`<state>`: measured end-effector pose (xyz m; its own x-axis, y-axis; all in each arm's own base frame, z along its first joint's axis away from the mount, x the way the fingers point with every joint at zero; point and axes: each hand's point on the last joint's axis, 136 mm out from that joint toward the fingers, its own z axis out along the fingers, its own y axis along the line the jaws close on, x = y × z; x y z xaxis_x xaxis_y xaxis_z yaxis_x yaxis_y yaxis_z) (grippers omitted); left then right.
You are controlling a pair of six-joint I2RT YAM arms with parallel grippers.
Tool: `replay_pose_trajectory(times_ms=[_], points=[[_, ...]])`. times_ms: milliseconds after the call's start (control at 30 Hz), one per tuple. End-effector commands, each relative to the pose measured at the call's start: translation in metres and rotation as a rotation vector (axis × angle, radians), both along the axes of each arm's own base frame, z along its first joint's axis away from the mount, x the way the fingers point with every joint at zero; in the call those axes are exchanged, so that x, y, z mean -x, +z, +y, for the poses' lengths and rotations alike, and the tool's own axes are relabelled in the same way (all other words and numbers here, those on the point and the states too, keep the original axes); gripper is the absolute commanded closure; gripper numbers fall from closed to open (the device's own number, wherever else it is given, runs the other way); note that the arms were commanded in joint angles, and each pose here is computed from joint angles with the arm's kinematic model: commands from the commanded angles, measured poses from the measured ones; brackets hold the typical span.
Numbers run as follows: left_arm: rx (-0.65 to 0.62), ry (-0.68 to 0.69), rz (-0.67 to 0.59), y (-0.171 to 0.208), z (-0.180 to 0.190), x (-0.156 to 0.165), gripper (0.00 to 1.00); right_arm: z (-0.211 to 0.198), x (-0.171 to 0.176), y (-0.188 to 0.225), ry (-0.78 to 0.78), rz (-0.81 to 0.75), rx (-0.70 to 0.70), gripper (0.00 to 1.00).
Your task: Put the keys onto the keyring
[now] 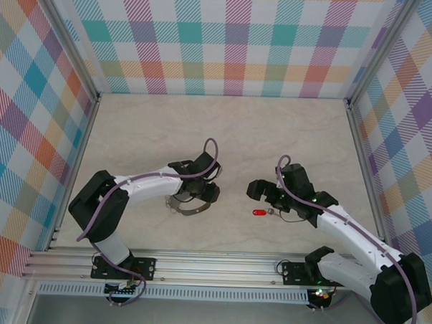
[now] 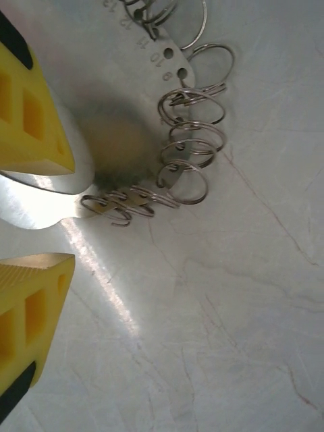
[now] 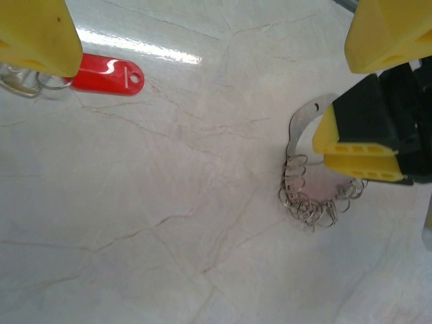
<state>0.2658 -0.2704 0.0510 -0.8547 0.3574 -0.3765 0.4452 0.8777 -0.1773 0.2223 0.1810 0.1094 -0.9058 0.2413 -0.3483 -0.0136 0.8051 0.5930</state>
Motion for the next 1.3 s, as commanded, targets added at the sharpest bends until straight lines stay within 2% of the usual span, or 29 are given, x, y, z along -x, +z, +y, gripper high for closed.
replay_pose_trajectory(times_ms=[0, 133, 1267], points=[[0.002, -0.013, -0.055, 0.008, -0.013, -0.013, 0.66, 0.011, 0.002, 0.005, 0.027, -0.014, -0.085, 0.00], [-0.006, -0.023, -0.049, 0.004, -0.019, -0.016, 0.69, 0.011, 0.002, 0.005, 0.024, -0.019, -0.091, 0.00], [-0.070, -0.013, -0.031, -0.028, -0.010, -0.011, 0.74, 0.011, 0.001, 0.007, 0.030, -0.034, -0.090, 0.00]])
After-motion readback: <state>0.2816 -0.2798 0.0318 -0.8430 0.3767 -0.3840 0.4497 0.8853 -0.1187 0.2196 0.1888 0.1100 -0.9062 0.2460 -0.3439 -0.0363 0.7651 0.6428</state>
